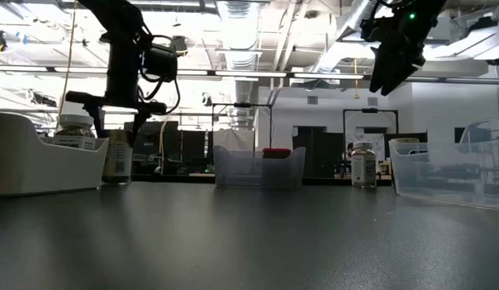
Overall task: Sort spices by type
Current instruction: Put the top left gold seasoning bottle into the transparent bin
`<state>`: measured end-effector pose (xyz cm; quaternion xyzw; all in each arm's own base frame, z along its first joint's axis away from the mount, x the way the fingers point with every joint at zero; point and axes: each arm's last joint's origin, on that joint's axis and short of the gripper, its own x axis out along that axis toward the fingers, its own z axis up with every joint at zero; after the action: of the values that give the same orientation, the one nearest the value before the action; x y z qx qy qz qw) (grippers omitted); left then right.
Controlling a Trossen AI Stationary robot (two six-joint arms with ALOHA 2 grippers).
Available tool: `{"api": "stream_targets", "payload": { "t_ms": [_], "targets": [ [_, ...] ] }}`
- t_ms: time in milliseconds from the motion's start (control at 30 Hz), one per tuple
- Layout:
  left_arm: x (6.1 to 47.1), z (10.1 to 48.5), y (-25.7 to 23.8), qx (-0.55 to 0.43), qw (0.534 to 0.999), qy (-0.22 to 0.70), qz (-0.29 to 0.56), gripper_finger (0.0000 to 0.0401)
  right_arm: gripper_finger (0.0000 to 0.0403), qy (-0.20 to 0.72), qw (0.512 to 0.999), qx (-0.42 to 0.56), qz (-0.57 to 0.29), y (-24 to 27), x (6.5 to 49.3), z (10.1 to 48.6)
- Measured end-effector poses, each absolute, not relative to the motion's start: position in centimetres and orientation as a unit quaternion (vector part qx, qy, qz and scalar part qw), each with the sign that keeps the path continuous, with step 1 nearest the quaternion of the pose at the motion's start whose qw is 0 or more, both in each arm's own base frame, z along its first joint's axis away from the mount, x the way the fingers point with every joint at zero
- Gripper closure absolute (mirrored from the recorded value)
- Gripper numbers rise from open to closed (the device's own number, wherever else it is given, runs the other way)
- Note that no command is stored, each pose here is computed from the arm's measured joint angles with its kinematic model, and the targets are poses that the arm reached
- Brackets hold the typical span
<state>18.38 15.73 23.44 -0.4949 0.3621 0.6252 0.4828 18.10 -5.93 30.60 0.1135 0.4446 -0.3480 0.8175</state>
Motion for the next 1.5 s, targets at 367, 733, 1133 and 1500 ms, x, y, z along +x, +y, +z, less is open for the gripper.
{"api": "stream_targets", "payload": {
  "t_ms": [367, 733, 1133, 1500],
  "targets": [
    [19.0, 23.5, 15.7, -0.387, 0.628, 0.504, 0.449, 0.0142, 0.007, 0.443, 0.817, 0.117, -0.35, -5.9, 18.1, 30.6],
    [19.8, 23.5, 14.9, -0.179, 0.734, 0.614, 0.226, 0.0142, 0.007, 0.419, 0.82, 0.143, -0.362, -6.0, 18.4, 30.8],
    [21.3, 23.5, 12.5, 0.023, 0.773, 0.635, -0.005, 0.0142, 0.007, 0.42, 0.819, 0.145, -0.364, -6.0, 18.4, 30.7],
    [23.0, 23.5, 10.1, 0.209, 0.755, 0.602, -0.154, 0.0142, 0.007, 0.414, 0.816, 0.159, -0.371, -6.0, 18.4, 30.7]
  ]
}}
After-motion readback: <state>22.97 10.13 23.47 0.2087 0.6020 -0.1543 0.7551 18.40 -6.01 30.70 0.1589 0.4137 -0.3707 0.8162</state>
